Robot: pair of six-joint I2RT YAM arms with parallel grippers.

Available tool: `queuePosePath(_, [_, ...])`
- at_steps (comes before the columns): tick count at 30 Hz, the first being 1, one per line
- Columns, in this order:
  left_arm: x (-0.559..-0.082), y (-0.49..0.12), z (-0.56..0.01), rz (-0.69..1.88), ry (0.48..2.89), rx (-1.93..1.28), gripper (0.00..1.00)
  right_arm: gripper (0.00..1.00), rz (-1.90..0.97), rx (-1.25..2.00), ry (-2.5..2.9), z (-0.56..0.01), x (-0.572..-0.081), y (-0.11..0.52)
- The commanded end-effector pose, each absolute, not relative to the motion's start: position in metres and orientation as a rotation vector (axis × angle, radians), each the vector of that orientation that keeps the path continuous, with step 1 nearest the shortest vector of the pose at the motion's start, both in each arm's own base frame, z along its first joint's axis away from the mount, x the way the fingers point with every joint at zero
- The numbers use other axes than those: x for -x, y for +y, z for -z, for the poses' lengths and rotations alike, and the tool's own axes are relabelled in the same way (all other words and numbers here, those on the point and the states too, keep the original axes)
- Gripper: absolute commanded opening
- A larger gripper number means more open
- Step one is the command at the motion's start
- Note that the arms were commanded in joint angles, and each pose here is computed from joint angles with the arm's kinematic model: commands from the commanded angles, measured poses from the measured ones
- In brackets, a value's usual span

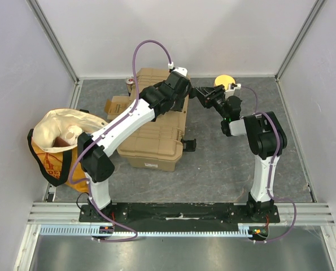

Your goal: Pack the tool kit

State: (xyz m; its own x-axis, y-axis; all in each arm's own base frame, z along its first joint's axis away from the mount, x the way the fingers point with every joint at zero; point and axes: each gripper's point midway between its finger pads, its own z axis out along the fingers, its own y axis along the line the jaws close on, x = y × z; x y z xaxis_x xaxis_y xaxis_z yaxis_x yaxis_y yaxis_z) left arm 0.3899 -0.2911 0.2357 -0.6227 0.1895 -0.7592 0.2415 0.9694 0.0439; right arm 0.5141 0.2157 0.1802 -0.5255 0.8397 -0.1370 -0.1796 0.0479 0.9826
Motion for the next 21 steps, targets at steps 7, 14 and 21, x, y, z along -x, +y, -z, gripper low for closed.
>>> queuePosePath(7, [-0.36, -0.279, -0.151, -0.046, 2.524, -0.459, 0.52, 0.52, -1.504, -0.282, 1.699, -0.202, -0.466, 0.268])
queuePosePath(14, [-0.358, -0.281, -0.146, -0.033, 2.541, -0.464, 0.51, 0.51, -1.364, -0.301, 1.82, -0.178, -0.471, 0.262])
queuePosePath(21, [-0.358, -0.282, -0.147, -0.023, 2.541, -0.466, 0.51, 0.55, -1.312, -0.309, 1.849, -0.169, -0.473, 0.258])
